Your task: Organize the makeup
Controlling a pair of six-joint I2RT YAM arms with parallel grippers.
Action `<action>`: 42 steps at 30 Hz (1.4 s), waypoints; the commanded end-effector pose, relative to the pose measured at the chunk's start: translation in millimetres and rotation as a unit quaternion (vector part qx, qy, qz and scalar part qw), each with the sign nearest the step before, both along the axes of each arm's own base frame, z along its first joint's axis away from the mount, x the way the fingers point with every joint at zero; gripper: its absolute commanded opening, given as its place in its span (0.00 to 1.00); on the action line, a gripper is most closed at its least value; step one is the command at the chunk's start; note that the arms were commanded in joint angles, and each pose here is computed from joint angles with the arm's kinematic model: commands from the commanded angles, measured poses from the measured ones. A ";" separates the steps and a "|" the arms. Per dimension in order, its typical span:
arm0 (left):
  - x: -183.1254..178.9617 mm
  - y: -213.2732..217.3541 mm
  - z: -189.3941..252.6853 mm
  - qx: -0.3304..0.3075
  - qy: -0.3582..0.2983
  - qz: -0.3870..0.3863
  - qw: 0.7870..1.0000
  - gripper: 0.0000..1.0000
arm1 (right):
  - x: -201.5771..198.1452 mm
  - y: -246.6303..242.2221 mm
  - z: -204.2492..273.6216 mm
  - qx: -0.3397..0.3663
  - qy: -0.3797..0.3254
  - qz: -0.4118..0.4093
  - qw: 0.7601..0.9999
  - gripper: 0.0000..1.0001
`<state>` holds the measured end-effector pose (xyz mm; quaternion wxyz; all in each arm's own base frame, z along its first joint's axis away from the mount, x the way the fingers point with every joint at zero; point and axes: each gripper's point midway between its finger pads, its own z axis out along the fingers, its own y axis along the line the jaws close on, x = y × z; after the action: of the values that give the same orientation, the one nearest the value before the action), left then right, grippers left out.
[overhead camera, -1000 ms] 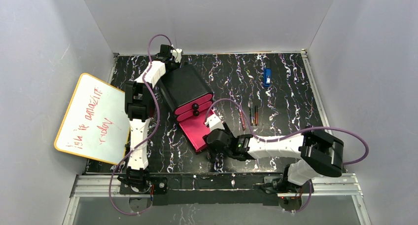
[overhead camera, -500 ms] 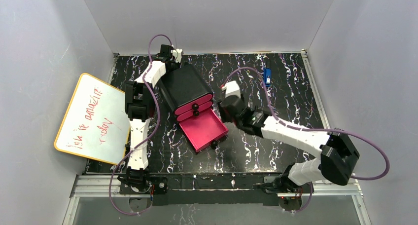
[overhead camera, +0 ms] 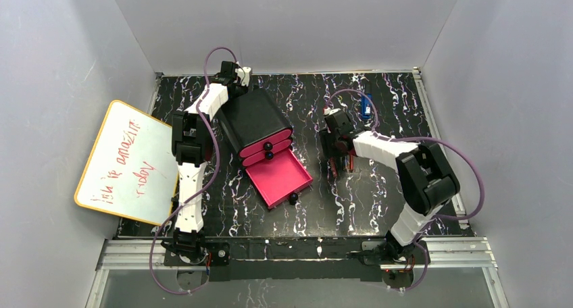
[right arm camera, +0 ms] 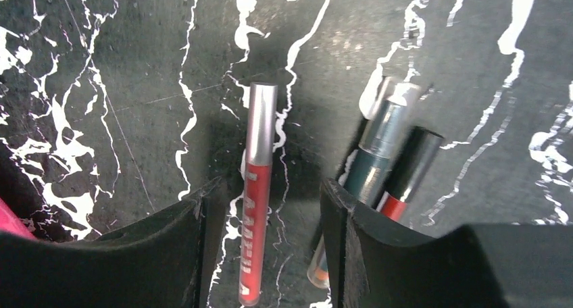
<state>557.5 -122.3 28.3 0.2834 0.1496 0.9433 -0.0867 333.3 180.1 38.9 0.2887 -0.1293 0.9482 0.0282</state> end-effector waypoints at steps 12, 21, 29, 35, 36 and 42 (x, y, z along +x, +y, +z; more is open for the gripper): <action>-19.3 -12.4 -15.7 0.003 0.042 -0.021 0.999 0.98 | -6.7 14.0 -31.3 0.013 0.045 0.028 0.999 0.20; -18.9 -12.3 -14.7 0.003 0.041 -0.021 0.999 0.98 | -2.9 40.4 46.7 -0.006 -0.027 0.047 0.999 0.04; -19.2 -13.4 -12.8 0.002 0.040 -0.021 0.999 0.98 | -18.5 119.7 127.0 0.029 -0.080 0.114 0.990 0.02; -19.2 -14.0 -11.5 0.001 0.039 -0.022 0.999 0.99 | -45.9 153.6 119.9 0.041 -0.070 0.143 0.986 0.01; -19.0 -14.2 -11.8 0.000 0.039 -0.022 0.999 0.98 | -49.0 156.1 116.6 0.042 -0.065 0.144 0.986 0.01; -18.6 -14.1 -9.9 0.000 0.037 -0.022 0.999 0.98 | -67.3 157.3 105.1 0.026 -0.043 0.140 0.989 0.01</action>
<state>553.7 -130.9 27.2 0.2792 0.1615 0.9427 -0.0854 278.6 332.6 146.4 0.3377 -0.2629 0.8998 0.0848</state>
